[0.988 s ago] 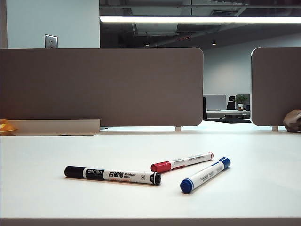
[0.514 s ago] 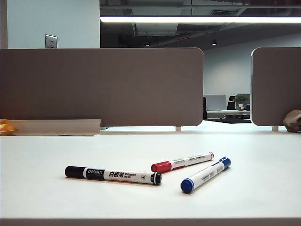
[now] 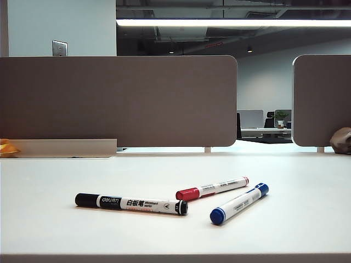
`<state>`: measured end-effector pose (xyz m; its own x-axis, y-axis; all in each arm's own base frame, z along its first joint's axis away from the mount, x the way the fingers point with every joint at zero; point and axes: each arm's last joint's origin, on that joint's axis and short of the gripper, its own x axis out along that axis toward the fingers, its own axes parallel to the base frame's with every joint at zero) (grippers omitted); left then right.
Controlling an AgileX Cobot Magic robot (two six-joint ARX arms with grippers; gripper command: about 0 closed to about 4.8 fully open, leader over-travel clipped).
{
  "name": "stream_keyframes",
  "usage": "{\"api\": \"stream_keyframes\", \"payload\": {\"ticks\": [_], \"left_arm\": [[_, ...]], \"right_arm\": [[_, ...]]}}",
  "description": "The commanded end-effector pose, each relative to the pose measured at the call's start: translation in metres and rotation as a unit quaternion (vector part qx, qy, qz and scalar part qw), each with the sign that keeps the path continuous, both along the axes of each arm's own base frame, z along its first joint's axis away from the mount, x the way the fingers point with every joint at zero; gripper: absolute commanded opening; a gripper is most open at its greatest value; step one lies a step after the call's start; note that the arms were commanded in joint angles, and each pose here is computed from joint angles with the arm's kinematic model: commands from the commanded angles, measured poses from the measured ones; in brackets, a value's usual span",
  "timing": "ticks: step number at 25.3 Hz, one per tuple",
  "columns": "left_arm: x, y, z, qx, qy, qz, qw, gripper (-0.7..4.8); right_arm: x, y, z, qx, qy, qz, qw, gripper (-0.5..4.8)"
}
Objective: Pick up the markers one by one and line them up horizontally in a straight line on the table.
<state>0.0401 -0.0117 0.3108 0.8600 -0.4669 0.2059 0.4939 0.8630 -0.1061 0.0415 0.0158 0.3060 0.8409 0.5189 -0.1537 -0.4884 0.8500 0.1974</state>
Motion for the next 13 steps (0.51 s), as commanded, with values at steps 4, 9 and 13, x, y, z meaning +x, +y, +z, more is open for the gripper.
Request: {"api": "stream_keyframes", "payload": {"ticks": [4, 9, 13], "left_arm": [[0.024, 0.002, 0.010, 0.038, 0.115, -0.008, 0.993, -0.05], [0.052, 0.006, 0.017, 0.042, 0.202, -0.013, 0.978, -0.05], [0.074, 0.008, 0.017, 0.040, 0.242, -0.027, 0.969, -0.05]], "right_arm": [[0.041, 0.004, 0.017, -0.086, 0.084, 0.064, 0.991, -0.09], [0.075, 0.006, 0.029, -0.116, 0.119, 0.090, 0.982, -0.09], [0.100, 0.016, 0.033, -0.123, 0.136, 0.122, 0.975, -0.09]]}}
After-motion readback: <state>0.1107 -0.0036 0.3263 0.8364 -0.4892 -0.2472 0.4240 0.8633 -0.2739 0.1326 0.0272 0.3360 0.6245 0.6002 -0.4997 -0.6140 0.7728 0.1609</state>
